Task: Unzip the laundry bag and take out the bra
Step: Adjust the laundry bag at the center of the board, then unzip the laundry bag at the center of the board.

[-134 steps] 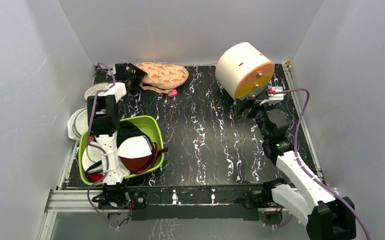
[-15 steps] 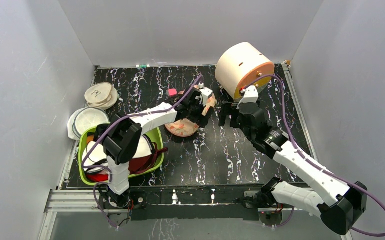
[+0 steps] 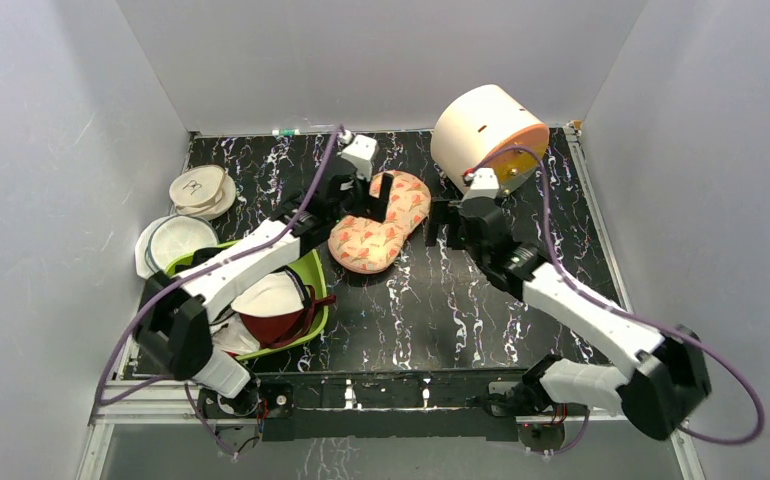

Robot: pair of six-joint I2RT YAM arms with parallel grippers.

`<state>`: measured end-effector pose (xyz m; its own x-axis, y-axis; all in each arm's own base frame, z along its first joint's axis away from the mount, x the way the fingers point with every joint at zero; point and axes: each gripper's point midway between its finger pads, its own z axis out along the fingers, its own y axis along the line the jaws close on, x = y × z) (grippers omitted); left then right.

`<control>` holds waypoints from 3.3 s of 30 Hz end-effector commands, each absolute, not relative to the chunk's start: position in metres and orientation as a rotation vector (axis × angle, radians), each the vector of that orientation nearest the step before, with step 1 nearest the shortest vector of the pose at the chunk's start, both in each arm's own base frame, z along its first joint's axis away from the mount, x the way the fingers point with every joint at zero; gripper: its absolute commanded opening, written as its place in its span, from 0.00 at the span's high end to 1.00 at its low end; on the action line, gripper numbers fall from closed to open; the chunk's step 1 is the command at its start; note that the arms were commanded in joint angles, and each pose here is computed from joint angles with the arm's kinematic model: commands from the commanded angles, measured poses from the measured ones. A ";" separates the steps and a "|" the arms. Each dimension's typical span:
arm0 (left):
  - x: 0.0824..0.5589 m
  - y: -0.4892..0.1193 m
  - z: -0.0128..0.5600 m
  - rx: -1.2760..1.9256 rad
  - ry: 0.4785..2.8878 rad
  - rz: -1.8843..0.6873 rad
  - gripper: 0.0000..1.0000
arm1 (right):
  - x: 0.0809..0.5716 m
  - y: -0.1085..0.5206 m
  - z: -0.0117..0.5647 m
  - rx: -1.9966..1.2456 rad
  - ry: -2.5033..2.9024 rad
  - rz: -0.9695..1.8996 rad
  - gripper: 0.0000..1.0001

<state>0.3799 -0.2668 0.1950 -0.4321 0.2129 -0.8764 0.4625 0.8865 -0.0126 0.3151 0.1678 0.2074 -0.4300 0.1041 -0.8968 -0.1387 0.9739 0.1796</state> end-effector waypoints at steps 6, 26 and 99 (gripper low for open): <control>0.383 -0.179 0.286 0.117 1.741 -0.058 0.02 | 0.403 0.242 0.188 -0.134 2.044 0.383 0.02; 0.386 -0.185 0.282 0.125 1.763 -0.144 0.02 | 0.485 0.275 0.070 -0.259 2.358 0.395 0.02; 0.307 -0.363 0.055 0.883 2.117 0.094 1.00 | 0.218 0.064 0.353 0.121 1.517 0.365 0.02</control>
<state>0.3015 -0.3822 0.0301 -0.4364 0.5980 -0.6723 0.5675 0.7627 0.3101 0.2142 0.0620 0.3475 -0.0125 0.3057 -0.9520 -0.1494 0.9409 0.3041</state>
